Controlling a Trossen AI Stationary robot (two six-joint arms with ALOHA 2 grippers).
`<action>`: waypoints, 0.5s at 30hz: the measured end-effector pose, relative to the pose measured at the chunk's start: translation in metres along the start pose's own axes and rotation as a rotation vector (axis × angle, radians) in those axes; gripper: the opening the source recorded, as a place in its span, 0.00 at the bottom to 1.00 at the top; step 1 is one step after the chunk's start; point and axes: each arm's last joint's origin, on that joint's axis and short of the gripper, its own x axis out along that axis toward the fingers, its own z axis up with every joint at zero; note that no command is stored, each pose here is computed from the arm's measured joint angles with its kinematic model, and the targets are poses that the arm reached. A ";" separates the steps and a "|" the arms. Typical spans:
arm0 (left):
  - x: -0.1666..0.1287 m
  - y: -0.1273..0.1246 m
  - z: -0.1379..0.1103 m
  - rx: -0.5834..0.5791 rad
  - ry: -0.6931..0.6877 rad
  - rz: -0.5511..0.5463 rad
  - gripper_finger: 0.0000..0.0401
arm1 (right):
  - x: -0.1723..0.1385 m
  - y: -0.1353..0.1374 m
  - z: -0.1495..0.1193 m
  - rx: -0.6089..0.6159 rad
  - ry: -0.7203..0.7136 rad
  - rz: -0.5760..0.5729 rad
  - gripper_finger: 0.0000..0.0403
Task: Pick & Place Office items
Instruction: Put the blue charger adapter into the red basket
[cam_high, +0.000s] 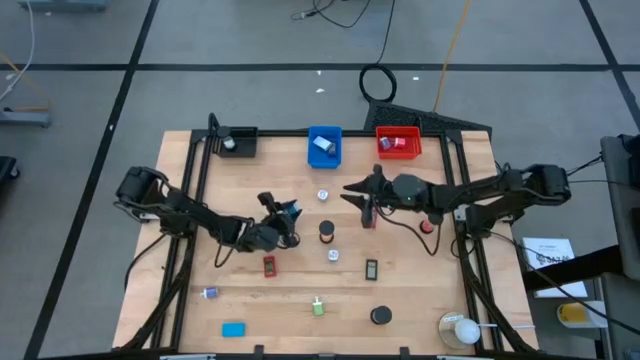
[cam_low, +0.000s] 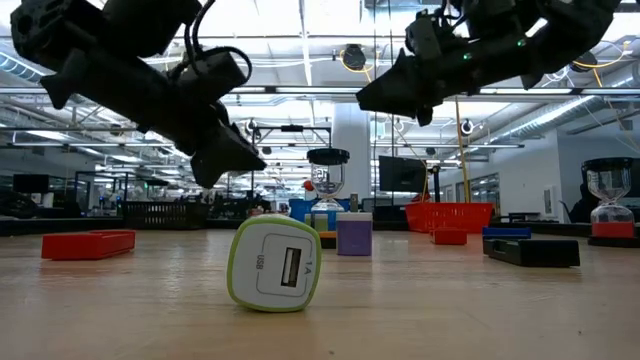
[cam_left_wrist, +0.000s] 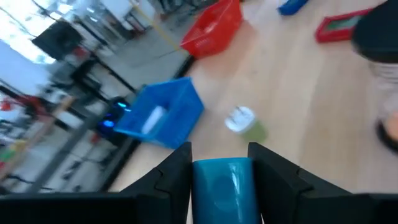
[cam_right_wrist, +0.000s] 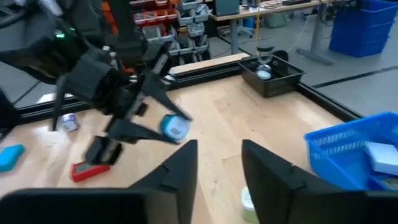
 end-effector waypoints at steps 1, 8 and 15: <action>0.002 0.003 -0.003 -0.016 0.030 -0.031 0.35 | 0.000 -0.001 -0.001 -0.001 0.006 -0.003 0.33; 0.033 0.030 -0.042 -0.303 0.387 -0.175 0.35 | 0.000 -0.001 0.000 -0.001 0.006 -0.004 0.42; 0.050 0.027 -0.045 -0.387 0.350 -0.237 0.36 | 0.000 -0.001 0.000 -0.013 0.006 -0.004 0.41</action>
